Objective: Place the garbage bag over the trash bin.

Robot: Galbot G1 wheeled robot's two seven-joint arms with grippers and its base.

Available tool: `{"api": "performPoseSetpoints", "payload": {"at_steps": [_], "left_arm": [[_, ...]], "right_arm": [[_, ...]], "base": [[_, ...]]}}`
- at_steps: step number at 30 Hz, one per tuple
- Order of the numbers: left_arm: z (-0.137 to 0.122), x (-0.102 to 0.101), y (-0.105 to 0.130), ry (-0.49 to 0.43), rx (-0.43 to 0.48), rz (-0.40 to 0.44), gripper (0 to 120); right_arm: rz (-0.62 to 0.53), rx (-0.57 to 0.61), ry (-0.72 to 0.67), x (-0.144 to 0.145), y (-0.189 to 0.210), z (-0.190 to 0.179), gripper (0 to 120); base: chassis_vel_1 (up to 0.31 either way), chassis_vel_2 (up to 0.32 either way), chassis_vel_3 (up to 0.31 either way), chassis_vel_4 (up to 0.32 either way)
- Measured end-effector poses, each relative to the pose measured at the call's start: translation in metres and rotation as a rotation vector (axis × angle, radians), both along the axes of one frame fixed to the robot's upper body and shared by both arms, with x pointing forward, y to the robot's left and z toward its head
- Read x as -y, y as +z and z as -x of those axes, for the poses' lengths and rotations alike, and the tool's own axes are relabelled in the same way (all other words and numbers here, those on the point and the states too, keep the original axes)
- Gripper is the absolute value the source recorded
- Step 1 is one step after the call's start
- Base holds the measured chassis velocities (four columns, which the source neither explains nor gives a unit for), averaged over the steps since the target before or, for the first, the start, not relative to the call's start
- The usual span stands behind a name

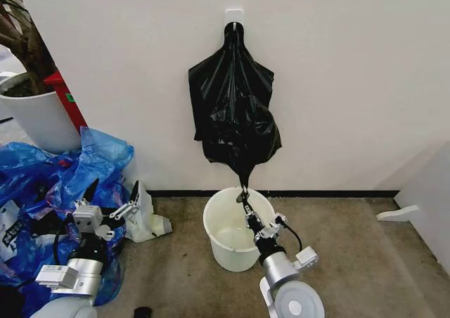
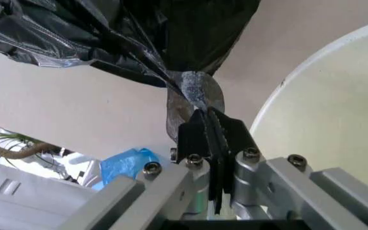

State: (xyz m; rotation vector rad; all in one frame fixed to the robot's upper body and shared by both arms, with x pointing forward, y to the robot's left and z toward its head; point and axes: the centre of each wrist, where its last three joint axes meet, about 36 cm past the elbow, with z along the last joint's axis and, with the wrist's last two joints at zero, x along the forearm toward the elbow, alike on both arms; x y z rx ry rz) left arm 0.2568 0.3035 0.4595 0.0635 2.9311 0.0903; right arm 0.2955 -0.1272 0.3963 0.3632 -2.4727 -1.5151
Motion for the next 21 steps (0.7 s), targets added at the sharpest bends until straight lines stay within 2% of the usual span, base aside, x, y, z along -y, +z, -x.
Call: {"api": "performPoseSetpoints", "payload": {"at_steps": [14,21], "left_arm": [[0.0,0.001,0.003,-0.001,0.009,0.002,100],[0.0,0.0,0.007,-0.001,0.019,-0.003,100]], "right_arm": [[-0.001,0.009,-0.003,0.002,0.0,0.0,0],[0.022,0.19,0.044,0.021,0.069,-0.032,0]], "base": [[0.0,0.0,0.0,0.0],[0.0,0.0,0.0,0.0]]}}
